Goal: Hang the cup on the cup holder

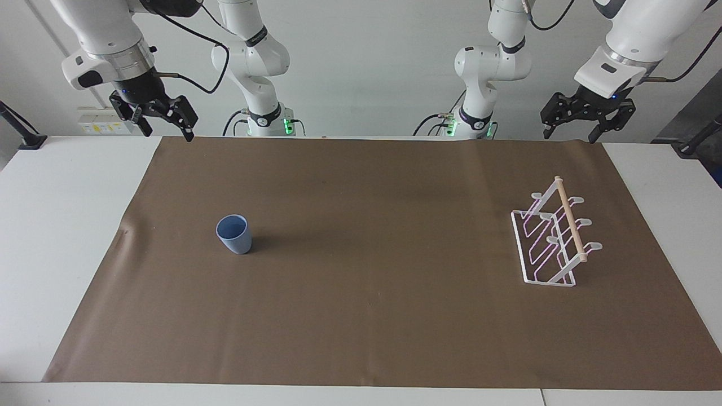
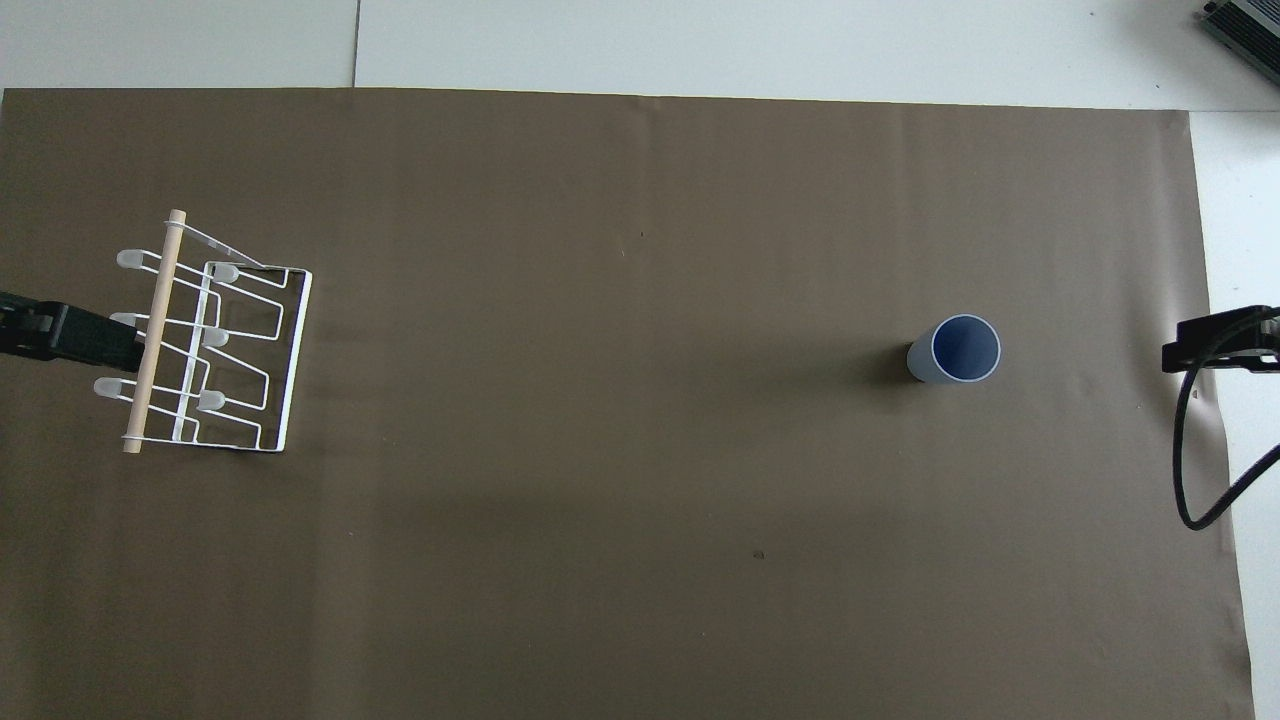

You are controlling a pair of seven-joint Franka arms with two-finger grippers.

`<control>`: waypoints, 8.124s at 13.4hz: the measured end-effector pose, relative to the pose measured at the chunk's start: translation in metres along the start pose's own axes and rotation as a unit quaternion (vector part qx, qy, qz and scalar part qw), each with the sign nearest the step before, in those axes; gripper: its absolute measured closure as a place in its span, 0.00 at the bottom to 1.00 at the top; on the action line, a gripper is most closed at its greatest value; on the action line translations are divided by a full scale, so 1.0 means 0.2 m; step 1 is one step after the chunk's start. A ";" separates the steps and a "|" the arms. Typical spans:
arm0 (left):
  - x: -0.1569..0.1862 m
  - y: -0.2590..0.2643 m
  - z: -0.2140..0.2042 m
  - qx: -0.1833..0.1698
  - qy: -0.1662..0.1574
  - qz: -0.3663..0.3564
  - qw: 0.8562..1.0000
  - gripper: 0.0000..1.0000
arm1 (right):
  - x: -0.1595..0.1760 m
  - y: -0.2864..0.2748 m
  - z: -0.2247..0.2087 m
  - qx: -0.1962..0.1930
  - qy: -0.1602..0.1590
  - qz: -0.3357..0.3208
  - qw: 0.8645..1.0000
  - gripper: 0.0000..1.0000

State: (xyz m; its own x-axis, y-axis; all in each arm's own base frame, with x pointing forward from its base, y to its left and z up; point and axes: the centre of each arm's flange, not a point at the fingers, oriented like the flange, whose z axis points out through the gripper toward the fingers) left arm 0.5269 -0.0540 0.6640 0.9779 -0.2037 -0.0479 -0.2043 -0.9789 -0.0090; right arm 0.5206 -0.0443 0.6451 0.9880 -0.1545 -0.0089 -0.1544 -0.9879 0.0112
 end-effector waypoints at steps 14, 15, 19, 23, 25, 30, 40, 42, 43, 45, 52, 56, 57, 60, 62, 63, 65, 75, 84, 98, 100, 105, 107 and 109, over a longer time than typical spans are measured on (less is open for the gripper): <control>-0.04 0.00 0.03 -0.001 -0.012 -0.001 1.000 0.00 | 0.01 0.01 0.03 0.000 0.000 0.003 1.000 0.00; -0.04 0.00 0.03 -0.001 -0.012 -0.001 1.000 0.00 | 0.01 0.01 0.03 0.000 0.000 0.003 1.000 0.00; -0.04 0.00 0.03 -0.001 -0.012 -0.001 1.000 0.00 | 0.02 0.01 0.06 0.001 0.008 -0.004 1.000 0.00; -0.04 0.00 0.03 -0.001 -0.012 -0.001 1.000 0.00 | 0.06 0.02 0.27 0.000 0.005 -0.047 0.999 0.00; -0.04 0.00 0.03 -0.001 -0.012 -0.001 1.000 0.00 | 0.11 0.02 0.42 0.000 0.017 -0.049 0.999 0.00; -0.04 0.00 0.03 -0.001 -0.012 -0.001 1.000 0.00 | 0.27 -0.04 0.77 -0.003 0.020 -0.067 0.998 0.00; -0.04 0.00 0.03 -0.001 -0.012 -0.001 1.000 0.00 | 0.31 -0.18 1.28 -0.001 0.034 -0.107 0.994 0.00; -0.04 0.00 0.03 -0.001 -0.012 -0.001 1.000 0.00 | 0.31 -0.18 1.33 -0.001 0.036 -0.108 0.993 0.00; -0.04 0.00 0.03 -0.001 -0.012 -0.001 1.000 0.00 | 0.31 -0.19 1.36 -0.001 0.035 -0.110 0.993 0.00; -0.04 0.00 0.03 -0.001 -0.012 -0.001 1.000 0.00 | 0.31 -0.21 1.38 -0.001 0.031 -0.113 0.993 0.00; -0.04 0.00 0.03 -0.001 -0.012 -0.001 1.000 0.00 | 0.32 -0.20 1.38 -0.002 0.031 -0.125 0.992 0.21; -0.04 0.00 0.03 -0.001 -0.012 -0.001 1.000 0.00 | 0.31 -0.20 1.38 -0.002 0.023 -0.126 0.992 0.40; -0.04 0.00 0.03 -0.001 -0.012 -0.001 1.000 0.00 | 0.31 -0.20 1.38 -0.002 0.023 -0.126 0.992 0.41; -0.04 0.00 0.03 -0.001 -0.012 -0.001 1.000 0.00 | 0.31 -0.20 1.38 -0.002 0.023 -0.126 0.992 0.59; -0.04 0.00 0.03 -0.001 -0.012 -0.001 1.000 0.00 | 0.31 -0.20 1.37 -0.002 0.025 -0.127 0.992 0.76; -0.04 0.00 0.03 -0.001 -0.012 -0.001 1.000 0.00 | 0.32 -0.21 1.36 -0.002 0.027 -0.128 0.991 0.90; -0.04 0.00 0.03 -0.001 -0.012 -0.001 1.000 0.00 | 0.33 -0.23 1.33 -0.001 0.033 -0.131 0.991 0.96; -0.04 0.00 0.03 -0.001 -0.012 -0.001 1.000 0.00 | 0.34 -0.39 0.88 0.050 0.092 -0.140 0.985 0.96; -0.06 0.13 0.02 -0.048 -0.021 -0.055 0.997 0.00 | 0.29 -0.52 0.53 0.316 0.117 -0.042 0.941 0.96; 0.15 0.46 0.00 -0.325 -0.161 -0.340 0.868 0.00 | 0.06 -0.85 0.57 0.618 0.013 0.081 0.782 0.96; 0.24 0.47 0.07 -0.339 -0.204 -0.385 0.834 0.00 | 0.05 -0.88 0.58 0.640 0.005 0.096 0.762 0.96; 0.47 0.49 0.17 -0.359 -0.281 -0.489 0.743 0.00 | -0.01 -1.01 0.64 0.671 -0.024 0.115 0.732 0.96; 0.51 0.51 0.15 -0.367 -0.286 -0.522 0.715 0.00 | -0.02 -1.02 0.66 0.678 -0.031 0.126 0.724 0.96; 0.55 0.50 0.10 -0.394 -0.284 -0.551 0.679 0.00 | -0.04 -1.05 0.69 0.684 -0.041 0.134 0.716 0.96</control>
State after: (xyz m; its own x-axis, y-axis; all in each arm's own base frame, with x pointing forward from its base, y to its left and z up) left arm 0.6129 -0.1748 0.6378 0.2974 0.4808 -0.8249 0.9431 -0.2826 0.1752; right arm 0.5439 0.1628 0.5042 0.9259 -0.2850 -0.2481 -0.2587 0.0006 -0.9660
